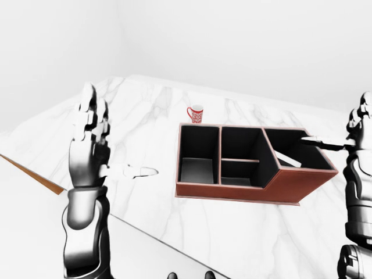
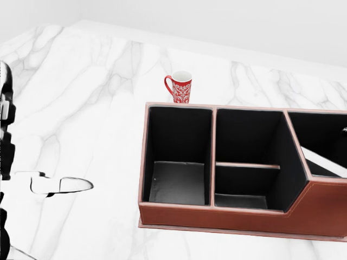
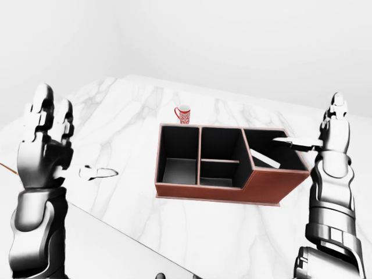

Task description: Pick up the book and place it in the right compartment of the caddy.

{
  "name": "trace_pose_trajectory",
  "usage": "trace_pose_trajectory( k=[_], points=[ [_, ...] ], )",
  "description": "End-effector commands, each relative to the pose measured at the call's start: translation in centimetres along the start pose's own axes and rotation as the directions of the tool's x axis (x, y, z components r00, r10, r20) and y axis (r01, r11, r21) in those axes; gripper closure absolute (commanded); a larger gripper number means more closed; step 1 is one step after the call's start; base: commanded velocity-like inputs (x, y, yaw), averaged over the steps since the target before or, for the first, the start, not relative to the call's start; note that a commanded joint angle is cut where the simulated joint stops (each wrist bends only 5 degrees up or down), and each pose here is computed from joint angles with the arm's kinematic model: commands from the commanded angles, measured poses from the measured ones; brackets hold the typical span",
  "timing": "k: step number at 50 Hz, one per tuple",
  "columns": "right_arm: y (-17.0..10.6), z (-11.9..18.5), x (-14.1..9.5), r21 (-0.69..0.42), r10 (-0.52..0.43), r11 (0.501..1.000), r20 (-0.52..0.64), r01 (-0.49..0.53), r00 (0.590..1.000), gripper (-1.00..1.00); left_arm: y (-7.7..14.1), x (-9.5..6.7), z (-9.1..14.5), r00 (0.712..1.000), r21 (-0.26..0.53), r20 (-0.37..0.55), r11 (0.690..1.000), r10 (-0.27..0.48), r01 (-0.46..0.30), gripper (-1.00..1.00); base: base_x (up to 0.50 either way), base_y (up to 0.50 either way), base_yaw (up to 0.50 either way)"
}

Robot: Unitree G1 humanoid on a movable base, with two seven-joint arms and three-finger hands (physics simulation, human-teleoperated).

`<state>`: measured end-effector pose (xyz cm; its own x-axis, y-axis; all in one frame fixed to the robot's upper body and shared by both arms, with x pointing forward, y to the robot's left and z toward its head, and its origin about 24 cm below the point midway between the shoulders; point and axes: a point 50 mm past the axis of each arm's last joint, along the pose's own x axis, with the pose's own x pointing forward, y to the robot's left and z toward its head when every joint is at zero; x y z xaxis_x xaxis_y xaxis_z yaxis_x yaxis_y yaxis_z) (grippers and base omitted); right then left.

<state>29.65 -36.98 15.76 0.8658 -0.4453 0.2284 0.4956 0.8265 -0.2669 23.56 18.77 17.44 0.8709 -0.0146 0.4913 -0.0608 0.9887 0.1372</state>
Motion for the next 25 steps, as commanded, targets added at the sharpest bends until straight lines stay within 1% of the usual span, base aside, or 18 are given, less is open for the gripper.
trace_pose_trajectory(
  k=[1,2,3,4,5,6,7,8,10,11,12,14,15,17,20,22,25],
  points=[
    [-4.4,6.6,-0.7,0.083,-0.093,0.994,0.198,0.078,0.976,-1.00,1.3,-2.4,14.8,0.748,-0.007,0.663,1.000,0.018,-0.017,-1.00,0.00,0.00,0.00],
    [-4.8,7.1,-0.9,0.093,-0.099,0.992,0.207,0.081,0.973,-1.00,1.8,-2.3,15.5,0.729,-0.044,0.684,0.999,0.033,-0.004,-1.00,0.00,0.00,0.00],
    [-5.1,7.4,-1.0,0.095,-0.103,0.992,0.219,0.084,0.970,-1.00,2.2,-2.2,16.0,0.725,-0.087,0.687,0.996,0.051,0.012,-1.00,0.00,0.00,0.00],
    [-5.5,8.0,-1.2,0.101,-0.114,0.991,0.241,0.092,0.964,-1.00,2.6,-2.1,16.7,0.728,-0.131,0.683,0.991,0.065,0.034,-1.00,0.00,0.00,0.00],
    [-6.0,8.7,-1.6,0.110,-0.124,0.989,0.274,0.097,0.954,-1.00,3.1,-1.9,17.6,0.740,-0.176,0.668,0.983,0.080,0.053,-1.00,0.00,0.00,0.00],
    [-6.3,9.3,-1.9,0.119,-0.131,0.988,0.299,0.100,0.945,-1.00,3.3,-1.8,18.3,0.766,-0.199,0.638,0.978,0.080,0.063,-1.00,0.00,0.00,0.00],
    [-6.6,9.6,-2.1,0.121,-0.140,0.987,0.313,0.107,0.939,-1.00,3.3,-1.6,18.7,0.790,-0.186,0.610,0.980,0.061,0.068,-1.00,0.00,0.00,0.00],
    [-7.0,10.1,-2.3,0.126,-0.155,0.985,0.331,0.119,0.931,-1.00,3.1,-1.6,19.2,0.802,-0.144,0.598,0.984,0.003,0.104,-1.00,0.00,0.00,0.00],
    [-7.8,11.1,-2.8,0.140,-0.186,0.980,0.368,0.143,0.911,-1.00,2.9,-1.7,20.5,0.811,-0.091,0.578,0.982,-0.084,0.167,-1.00,0.00,0.00,0.00],
    [-8.0,11.3,-2.9,0.144,-0.190,0.979,0.377,0.145,0.907,-1.00,2.9,-1.8,20.9,0.812,-0.067,0.574,0.982,-0.106,0.175,-1.00,0.00,0.00,0.00],
    [-8.2,11.6,-3.0,0.147,-0.190,0.979,0.386,0.144,0.903,-1.00,2.9,-1.9,21.2,0.810,-0.049,0.573,0.982,-0.120,0.180,-1.00,0.00,0.00,0.00],
    [-8.9,12.3,-3.3,0.167,-0.219,0.972,0.410,0.164,0.885,-1.00,3.0,-2.2,22.2,0.799,-0.036,0.586,0.981,-0.135,0.192,-1.00,0.00,0.00,0.00],
    [-9.3,12.5,-3.4,0.169,-0.236,0.969,0.415,0.181,0.879,-1.00,3.3,-2.5,22.9,0.785,-0.046,0.606,0.980,-0.127,0.194,-1.00,0.00,0.00,0.00],
    [-9.8,12.9,-3.6,0.176,-0.256,0.964,0.423,0.198,0.869,-1.00,3.5,-2.9,23.5,0.769,-0.052,0.627,0.979,-0.122,0.198,-1.00,0.00,0.00,0.00],
    [-10.4,13.3,-3.8,0.184,-0.269,0.961,0.433,0.208,0.860,-1.00,3.6,-3.2,24.1,0.754,-0.050,0.645,0.978,-0.123,0.203,-1.00,0.00,0.00,0.00],
    [-11.1,13.5,-3.9,0.192,-0.301,0.952,0.434,0.239,0.849,-1.00,3.8,-3.6,24.9,0.735,-0.048,0.666,0.977,-0.124,0.208,-1.00,0.00,0.00,0.00],
    [-11.8,13.8,-4.0,0.202,-0.318,0.946,0.434,0.253,0.843,-1.00,3.9,-4.1,25.6,0.716,-0.048,0.687,0.974,-0.127,0.220,-1.00,0.00,0.00,0.00]
  ],
)
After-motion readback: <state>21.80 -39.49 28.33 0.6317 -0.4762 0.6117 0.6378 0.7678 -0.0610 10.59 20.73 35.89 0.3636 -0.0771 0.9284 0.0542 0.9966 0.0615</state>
